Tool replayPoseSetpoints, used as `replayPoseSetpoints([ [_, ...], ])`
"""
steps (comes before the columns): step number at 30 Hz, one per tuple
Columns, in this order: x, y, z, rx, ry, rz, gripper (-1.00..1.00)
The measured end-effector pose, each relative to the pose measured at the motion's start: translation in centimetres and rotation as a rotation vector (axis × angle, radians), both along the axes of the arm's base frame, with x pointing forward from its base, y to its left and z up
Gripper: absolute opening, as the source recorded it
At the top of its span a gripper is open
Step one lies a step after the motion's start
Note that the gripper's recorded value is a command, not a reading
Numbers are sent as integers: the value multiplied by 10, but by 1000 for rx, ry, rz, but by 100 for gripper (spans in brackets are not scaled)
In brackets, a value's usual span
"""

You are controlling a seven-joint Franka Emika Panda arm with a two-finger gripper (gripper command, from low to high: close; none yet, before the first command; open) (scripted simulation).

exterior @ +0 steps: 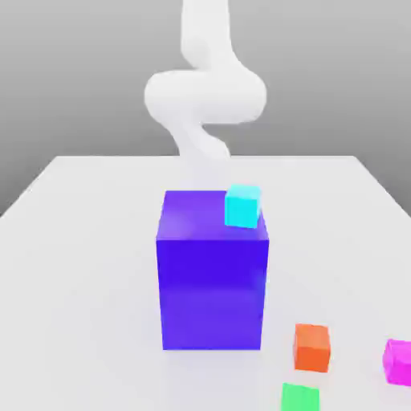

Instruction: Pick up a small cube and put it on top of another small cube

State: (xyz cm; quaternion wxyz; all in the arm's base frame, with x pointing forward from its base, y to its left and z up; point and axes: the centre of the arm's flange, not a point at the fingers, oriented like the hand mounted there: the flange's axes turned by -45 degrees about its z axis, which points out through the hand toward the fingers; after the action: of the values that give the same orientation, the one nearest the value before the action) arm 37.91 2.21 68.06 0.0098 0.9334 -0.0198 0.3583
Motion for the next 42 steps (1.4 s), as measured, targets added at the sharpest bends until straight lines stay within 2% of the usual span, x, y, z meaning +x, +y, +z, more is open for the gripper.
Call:
replayPoseSetpoints([
  [8, 82, 71, -119, -32, 197, -81, 0],
  [16, 117, 142, -253, -35, 371, -123, 0],
  [24, 103, 215, -382, 5, 541, -138, 0],
  [31, 57, 277, -476, 81, 702, -152, 0],
  [35, 50, 287, -532, 98, 726, -156, 0],
  [36, 49, 287, -545, 97, 727, -156, -100],
  [42, 48, 287, -551, 98, 726, -155, -100],
])
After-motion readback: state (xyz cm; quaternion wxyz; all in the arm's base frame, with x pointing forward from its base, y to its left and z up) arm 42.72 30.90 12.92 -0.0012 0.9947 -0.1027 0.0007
